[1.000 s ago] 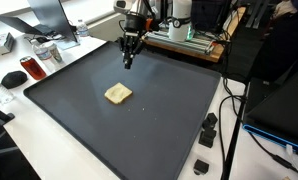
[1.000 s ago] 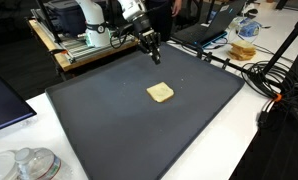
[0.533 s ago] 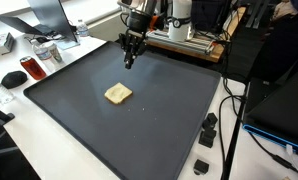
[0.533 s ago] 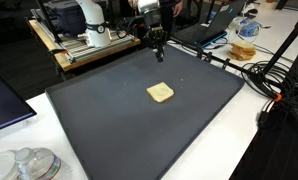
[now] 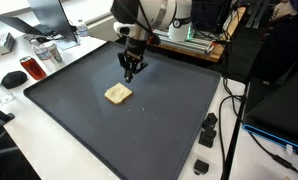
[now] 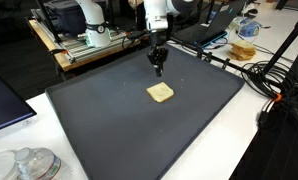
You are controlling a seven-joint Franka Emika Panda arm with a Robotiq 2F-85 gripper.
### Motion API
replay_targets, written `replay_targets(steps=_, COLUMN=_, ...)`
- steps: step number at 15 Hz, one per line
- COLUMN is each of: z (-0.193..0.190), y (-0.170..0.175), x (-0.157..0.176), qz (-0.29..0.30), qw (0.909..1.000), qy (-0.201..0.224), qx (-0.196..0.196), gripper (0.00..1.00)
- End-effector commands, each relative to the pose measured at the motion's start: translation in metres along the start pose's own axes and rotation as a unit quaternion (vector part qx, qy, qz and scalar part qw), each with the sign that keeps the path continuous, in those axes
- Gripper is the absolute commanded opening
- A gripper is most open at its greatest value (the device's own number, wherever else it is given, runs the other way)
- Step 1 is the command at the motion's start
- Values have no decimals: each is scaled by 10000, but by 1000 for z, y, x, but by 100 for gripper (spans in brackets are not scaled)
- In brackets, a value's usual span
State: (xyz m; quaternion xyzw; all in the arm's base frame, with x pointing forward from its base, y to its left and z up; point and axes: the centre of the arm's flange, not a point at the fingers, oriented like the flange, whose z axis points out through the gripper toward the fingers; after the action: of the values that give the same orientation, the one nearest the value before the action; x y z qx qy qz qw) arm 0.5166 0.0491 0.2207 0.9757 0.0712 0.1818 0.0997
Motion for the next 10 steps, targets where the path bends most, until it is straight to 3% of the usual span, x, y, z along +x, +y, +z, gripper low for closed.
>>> replay_targets(steps=1, z=4, y=18, x=40, qz=-169, qw=9997, qy=-151, qx=-11, gripper=5)
replay_targets(steps=10, z=21, y=42, x=66, qz=-617, qw=9950, qy=-766, qx=173, gripper=5)
